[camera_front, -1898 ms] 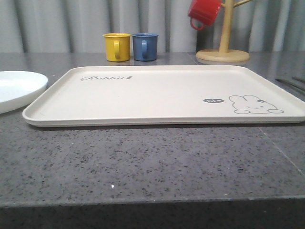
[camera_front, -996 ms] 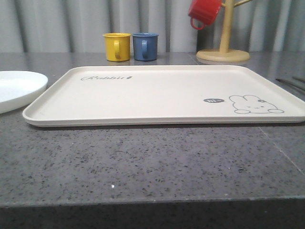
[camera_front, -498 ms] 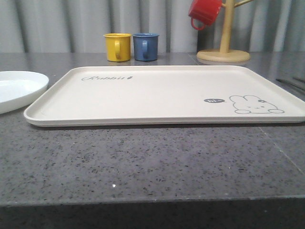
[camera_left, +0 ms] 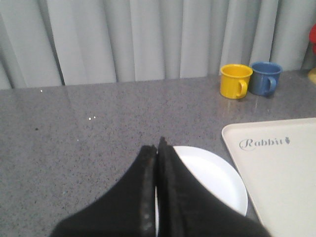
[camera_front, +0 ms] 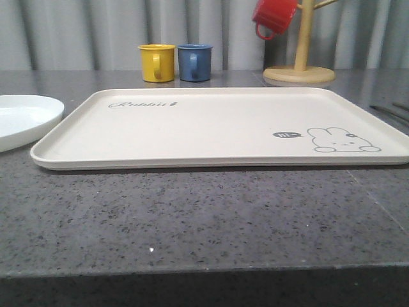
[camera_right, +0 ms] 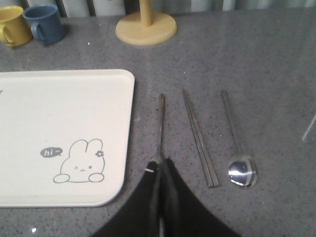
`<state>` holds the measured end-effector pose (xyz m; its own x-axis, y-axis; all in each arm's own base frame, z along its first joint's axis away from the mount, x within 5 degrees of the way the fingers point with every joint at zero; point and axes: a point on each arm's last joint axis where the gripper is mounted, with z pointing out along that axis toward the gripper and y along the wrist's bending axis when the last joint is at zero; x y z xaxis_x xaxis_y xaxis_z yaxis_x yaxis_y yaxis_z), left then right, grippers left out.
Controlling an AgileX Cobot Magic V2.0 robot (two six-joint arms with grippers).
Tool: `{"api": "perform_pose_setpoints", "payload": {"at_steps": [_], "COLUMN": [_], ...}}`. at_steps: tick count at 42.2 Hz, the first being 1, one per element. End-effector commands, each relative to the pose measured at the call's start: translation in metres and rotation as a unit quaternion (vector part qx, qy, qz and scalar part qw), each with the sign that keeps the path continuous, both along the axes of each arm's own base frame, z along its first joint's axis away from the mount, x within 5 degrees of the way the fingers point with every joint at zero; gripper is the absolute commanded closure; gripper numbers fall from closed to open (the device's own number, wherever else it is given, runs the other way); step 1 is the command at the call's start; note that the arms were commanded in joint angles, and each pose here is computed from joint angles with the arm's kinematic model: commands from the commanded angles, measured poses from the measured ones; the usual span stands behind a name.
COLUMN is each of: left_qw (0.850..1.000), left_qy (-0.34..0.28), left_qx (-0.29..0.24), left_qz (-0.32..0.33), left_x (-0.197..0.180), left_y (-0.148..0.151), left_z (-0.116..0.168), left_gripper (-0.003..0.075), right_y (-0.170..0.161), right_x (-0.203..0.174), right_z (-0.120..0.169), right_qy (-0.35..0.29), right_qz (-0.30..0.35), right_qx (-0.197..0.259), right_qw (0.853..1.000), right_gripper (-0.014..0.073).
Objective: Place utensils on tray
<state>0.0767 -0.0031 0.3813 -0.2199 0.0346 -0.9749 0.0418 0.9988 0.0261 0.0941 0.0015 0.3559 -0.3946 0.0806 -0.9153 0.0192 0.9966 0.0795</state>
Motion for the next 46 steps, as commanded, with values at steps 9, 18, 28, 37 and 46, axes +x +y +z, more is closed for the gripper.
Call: {"api": "perform_pose_setpoints", "payload": {"at_steps": [9, 18, 28, 37, 46], "left_qw": [1.000, 0.997, 0.975, 0.953, 0.936], "left_qy": [0.001, 0.072, 0.217, 0.299, 0.345], "left_qx": [-0.008, -0.003, 0.039, 0.041, -0.004], "left_qz": [0.001, 0.001, 0.011, 0.013, 0.068], "left_x": [0.019, 0.035, 0.074, 0.118, 0.157], "left_y": [0.000, 0.000, 0.005, 0.007, 0.036], "left_z": [0.006, -0.005, -0.018, -0.032, -0.044], "left_gripper": [0.0468, 0.0259, 0.0260, 0.0259, 0.0259], "right_y": [0.000, 0.000, 0.000, 0.000, 0.000], "right_x": [0.019, 0.024, 0.024, 0.024, 0.024], "right_z": [-0.004, -0.006, -0.006, -0.006, -0.006], "right_qy": [0.047, 0.056, 0.056, 0.056, 0.056], "right_qz": [0.008, 0.009, 0.009, 0.009, 0.009], "right_qx": [-0.024, -0.024, -0.024, -0.024, -0.024], "right_qw": [0.999, 0.998, 0.998, 0.998, 0.998], "right_gripper": [0.0223, 0.0074, 0.0073, 0.0073, 0.0073]}}
